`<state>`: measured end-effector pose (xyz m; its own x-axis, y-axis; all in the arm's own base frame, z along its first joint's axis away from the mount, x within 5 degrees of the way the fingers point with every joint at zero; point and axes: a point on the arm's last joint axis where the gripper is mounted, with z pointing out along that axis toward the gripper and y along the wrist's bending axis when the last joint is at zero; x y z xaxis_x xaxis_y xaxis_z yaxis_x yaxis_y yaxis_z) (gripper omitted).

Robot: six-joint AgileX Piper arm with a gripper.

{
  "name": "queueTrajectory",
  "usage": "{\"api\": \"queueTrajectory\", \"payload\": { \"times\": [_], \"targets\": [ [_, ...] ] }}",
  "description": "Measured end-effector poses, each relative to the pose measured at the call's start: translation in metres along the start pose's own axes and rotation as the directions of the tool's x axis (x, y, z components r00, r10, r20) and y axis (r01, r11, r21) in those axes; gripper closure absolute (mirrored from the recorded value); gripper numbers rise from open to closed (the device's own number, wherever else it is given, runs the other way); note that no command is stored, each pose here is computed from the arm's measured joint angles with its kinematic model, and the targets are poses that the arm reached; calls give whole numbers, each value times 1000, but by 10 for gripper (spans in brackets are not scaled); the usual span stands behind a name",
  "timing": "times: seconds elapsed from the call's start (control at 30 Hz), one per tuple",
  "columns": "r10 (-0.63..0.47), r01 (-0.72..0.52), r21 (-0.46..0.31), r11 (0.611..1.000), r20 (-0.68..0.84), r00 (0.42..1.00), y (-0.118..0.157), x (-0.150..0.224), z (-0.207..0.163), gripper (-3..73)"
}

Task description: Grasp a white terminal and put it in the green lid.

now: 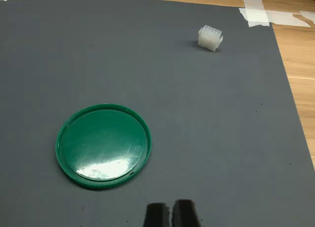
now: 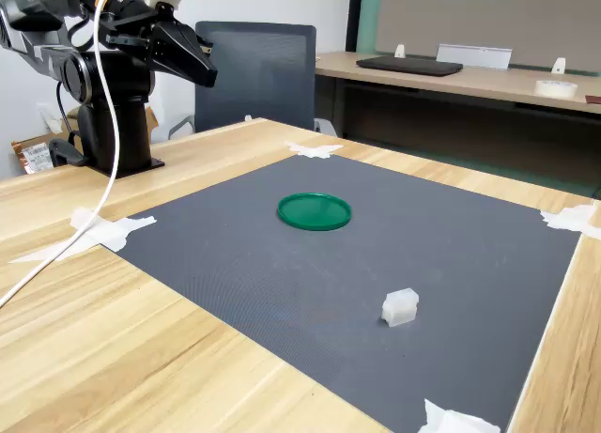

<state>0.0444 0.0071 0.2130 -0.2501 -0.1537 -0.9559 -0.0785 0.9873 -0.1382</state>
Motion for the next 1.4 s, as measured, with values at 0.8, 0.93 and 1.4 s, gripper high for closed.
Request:
{"api": "queueTrajectory", "payload": {
  "times": [0.8,0.93,1.4],
  "targets": [
    [0,-1,-17,1000,-41,999,2,4,0,723],
    [0,-1,-16,1000,-42,999,1,4,0,723],
    [15,-14,8,1000,-114,993,-13,-40,30,723]
  ]
}}
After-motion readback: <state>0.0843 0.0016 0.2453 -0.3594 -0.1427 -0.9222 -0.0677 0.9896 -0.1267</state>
